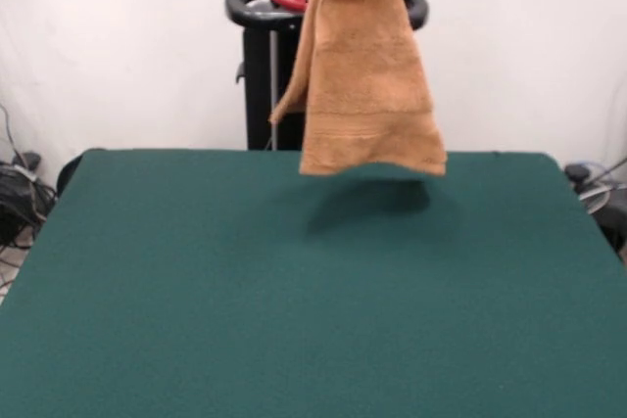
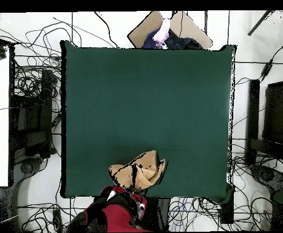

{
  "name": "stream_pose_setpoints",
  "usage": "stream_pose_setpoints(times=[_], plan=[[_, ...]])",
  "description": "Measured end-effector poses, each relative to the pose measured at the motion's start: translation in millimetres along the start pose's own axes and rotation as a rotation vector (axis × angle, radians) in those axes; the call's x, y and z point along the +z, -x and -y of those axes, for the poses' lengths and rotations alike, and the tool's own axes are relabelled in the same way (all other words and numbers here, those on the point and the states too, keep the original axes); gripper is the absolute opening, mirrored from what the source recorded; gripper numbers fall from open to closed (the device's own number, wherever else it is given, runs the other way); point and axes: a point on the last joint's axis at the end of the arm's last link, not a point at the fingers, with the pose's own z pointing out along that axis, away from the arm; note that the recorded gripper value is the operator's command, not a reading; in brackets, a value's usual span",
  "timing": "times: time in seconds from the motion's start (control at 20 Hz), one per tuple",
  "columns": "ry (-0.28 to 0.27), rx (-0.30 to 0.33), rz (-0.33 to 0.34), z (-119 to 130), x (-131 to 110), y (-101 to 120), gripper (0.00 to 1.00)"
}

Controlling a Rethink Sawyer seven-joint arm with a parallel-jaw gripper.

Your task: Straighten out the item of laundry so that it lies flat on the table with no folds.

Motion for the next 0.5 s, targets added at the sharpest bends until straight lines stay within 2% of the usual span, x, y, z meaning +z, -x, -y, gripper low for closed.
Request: stream_pose_setpoints(times=[0.2, 0.5], plan=[[0.002, -0.01, 0.002, -4.0, -1.1, -1.8, 0.0], [0.027, 0.014, 0.005, -7.9, -2.4, -0.2, 0.0]])
